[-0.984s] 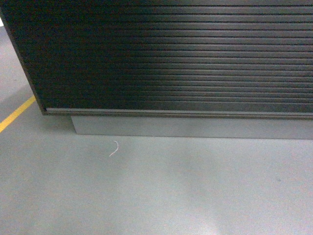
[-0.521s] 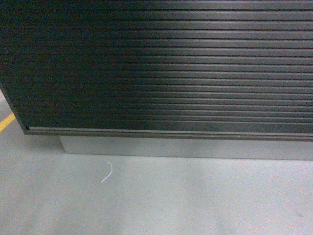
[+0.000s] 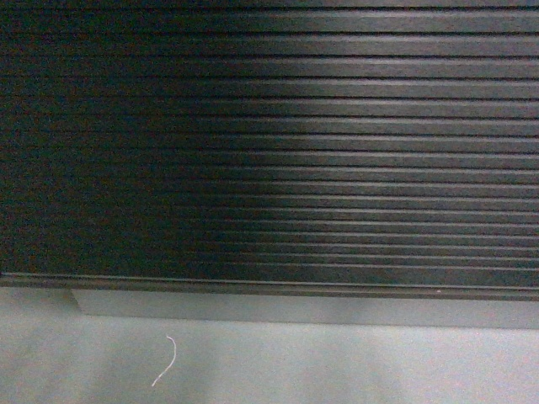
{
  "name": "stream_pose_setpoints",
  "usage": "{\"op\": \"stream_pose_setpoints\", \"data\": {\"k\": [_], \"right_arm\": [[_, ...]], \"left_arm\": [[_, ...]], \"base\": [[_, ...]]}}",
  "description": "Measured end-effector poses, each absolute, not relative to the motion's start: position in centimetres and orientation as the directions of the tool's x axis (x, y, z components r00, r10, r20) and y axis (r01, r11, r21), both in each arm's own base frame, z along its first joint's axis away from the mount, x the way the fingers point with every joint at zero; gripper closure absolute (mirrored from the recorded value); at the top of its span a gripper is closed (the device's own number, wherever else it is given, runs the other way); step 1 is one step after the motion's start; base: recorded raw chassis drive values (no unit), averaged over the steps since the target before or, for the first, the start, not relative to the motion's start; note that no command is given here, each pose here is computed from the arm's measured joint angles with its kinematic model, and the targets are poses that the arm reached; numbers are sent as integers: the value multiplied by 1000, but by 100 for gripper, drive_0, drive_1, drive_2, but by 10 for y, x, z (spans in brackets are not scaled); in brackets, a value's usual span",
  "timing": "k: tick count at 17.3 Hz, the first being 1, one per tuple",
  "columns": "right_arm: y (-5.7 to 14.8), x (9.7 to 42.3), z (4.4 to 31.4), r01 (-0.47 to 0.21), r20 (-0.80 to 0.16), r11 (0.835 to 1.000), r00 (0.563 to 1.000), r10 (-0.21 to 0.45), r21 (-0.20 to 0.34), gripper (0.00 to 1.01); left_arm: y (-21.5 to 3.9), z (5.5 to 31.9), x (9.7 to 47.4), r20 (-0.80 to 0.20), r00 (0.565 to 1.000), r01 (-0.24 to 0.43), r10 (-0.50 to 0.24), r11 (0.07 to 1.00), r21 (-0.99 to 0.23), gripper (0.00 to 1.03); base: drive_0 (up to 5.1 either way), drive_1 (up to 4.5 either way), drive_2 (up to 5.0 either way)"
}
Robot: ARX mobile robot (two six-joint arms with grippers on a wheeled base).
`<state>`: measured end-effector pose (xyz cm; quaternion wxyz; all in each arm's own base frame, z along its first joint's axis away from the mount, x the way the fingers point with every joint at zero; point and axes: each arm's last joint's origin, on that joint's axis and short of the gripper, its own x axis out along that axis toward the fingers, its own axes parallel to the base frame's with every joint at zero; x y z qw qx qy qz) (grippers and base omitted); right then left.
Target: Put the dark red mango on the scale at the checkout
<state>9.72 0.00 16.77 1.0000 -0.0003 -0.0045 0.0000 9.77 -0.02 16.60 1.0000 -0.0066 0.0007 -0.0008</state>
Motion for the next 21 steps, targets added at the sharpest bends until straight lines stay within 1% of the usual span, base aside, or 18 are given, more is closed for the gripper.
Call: {"op": "stream_pose_setpoints", "data": {"k": [4, 21], "right_arm": [[0, 97, 167, 0, 5, 1000, 1000, 0, -1, 3], [0, 97, 167, 0, 4, 1000, 1000, 0, -1, 3]], "left_arm": [[0, 166, 98, -6, 1000, 2, -2, 1000, -14, 5], [0, 166, 98, -4, 1000, 2, -2, 1000, -13, 5]], "base": [[6, 359, -347], [0, 0, 0]]}}
